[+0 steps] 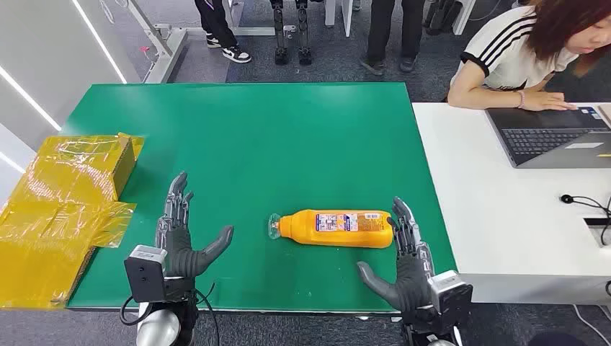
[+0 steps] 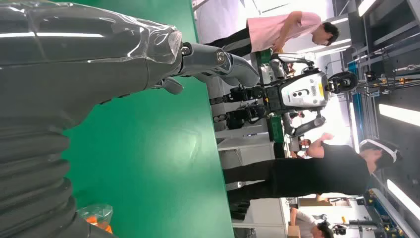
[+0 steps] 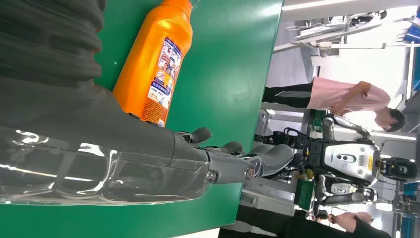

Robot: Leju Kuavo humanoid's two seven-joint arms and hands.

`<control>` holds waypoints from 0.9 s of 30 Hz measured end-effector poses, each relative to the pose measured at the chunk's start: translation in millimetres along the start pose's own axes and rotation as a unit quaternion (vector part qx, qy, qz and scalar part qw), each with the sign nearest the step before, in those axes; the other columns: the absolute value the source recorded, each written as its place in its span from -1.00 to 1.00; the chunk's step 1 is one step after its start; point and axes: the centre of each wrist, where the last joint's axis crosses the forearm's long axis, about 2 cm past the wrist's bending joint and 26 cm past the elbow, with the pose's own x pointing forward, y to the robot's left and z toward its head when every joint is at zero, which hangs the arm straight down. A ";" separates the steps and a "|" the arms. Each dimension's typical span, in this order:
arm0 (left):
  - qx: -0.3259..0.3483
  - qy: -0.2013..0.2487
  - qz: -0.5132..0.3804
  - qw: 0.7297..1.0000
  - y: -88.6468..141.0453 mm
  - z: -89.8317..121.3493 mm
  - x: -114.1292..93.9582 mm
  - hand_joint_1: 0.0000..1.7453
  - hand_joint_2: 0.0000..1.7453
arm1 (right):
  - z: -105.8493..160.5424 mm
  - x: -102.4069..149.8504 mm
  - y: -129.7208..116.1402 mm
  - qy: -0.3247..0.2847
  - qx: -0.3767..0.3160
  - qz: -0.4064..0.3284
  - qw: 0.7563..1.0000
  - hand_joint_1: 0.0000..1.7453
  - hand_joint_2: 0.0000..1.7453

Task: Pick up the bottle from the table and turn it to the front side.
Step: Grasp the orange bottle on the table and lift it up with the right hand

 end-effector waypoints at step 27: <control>-0.013 -0.006 0.004 1.000 -0.4 -6.5 -2.1 -1.00 1.00 | -7.4 1.7 4.6 -0.008 0.012 0.003 1.000 -1.00 1.00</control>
